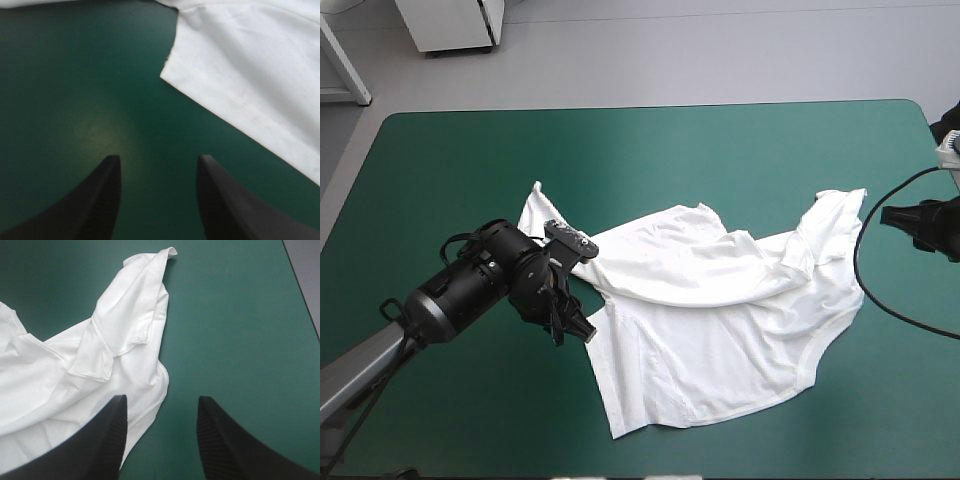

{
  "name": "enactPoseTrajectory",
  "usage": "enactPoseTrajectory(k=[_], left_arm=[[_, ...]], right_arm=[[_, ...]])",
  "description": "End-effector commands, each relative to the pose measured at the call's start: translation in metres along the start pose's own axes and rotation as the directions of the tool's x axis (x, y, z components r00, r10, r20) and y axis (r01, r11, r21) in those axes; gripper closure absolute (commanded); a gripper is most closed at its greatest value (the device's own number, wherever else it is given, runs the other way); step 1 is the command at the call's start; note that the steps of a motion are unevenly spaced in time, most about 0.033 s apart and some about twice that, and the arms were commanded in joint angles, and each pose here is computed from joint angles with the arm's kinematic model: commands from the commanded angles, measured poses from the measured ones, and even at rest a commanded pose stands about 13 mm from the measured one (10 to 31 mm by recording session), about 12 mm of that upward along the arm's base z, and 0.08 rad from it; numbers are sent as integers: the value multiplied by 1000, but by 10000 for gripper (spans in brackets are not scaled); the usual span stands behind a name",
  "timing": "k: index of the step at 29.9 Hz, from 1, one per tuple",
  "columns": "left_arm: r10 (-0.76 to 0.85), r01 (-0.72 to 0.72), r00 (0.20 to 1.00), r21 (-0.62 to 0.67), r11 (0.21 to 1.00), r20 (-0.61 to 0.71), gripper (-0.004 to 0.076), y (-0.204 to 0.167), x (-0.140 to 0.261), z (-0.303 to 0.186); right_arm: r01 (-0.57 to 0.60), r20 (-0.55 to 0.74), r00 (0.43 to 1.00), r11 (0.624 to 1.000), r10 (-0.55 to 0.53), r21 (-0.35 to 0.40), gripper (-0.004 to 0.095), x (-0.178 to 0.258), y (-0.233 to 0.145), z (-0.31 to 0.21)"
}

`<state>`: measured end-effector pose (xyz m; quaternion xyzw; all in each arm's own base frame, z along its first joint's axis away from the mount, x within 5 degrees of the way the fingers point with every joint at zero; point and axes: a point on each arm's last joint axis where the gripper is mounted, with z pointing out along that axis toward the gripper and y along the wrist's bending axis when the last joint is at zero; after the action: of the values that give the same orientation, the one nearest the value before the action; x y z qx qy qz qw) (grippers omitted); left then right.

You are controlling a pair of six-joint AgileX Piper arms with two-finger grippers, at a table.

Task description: Fold the cloth

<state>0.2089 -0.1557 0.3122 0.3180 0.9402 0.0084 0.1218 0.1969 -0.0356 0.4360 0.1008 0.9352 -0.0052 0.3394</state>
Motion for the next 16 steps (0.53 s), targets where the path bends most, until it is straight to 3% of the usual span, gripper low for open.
enactPoseTrajectory(k=[1, 10, 16], left_arm=[[-9, 11, 997, -20, 1000, 82, 380, 5, -9, -5], [49, -48, 998, 4, 999, -47, 380, -2, -29, 47], [63, -62, 997, 11, 998, -46, 380, -3, -39, 66]], right_arm=[[2, 85, 996, 1000, -1, -7, 490, -5, 1, -12], [2, 105, 994, 1000, -2, -4, 491, -7, 1, -13], [2, 109, 994, 1000, -2, -4, 494, -7, 1, -13]])
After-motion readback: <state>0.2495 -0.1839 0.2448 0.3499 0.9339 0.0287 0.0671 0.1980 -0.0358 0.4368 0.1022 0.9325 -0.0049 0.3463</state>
